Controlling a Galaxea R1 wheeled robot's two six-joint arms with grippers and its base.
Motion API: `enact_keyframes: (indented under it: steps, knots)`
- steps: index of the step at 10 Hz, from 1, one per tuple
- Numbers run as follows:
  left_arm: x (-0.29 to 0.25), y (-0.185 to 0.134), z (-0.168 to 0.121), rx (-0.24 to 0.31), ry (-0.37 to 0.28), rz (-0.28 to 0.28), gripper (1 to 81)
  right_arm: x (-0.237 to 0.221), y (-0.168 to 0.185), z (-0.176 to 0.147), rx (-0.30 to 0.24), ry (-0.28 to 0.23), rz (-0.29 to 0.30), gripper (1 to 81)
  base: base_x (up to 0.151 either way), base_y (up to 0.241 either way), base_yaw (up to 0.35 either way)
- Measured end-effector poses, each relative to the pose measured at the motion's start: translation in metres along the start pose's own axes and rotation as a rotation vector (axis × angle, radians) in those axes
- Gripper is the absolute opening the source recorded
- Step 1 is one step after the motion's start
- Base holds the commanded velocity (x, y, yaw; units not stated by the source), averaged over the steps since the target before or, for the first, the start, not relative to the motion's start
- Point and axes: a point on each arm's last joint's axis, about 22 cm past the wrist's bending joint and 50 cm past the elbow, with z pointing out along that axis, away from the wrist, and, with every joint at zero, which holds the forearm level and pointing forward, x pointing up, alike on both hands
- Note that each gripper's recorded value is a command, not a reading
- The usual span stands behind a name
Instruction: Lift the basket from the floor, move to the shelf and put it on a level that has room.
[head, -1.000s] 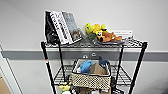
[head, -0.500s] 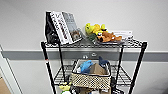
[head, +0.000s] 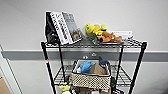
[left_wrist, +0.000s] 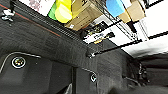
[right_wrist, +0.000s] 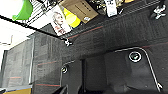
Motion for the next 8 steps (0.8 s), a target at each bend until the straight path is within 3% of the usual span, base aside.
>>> enact_keyframes:
  steps: [4,7,8]
  knots:
    - [-0.040,-0.025,0.016,0.070,-0.021,-0.004,81.1,-0.069,0.000,0.026,-0.012,-0.072,-0.028,81.1,0.000,0.000,0.000]
    - [-0.061,-0.051,0.025,0.146,-0.027,0.011,81.1,-0.071,0.035,0.038,-0.100,-0.062,-0.054,81.1,0.000,0.000,0.000]
    - [-0.068,-0.056,0.028,0.162,-0.029,0.015,81.1,-0.075,0.034,0.043,-0.103,-0.064,-0.059,81.1,0.000,0.000,0.000]
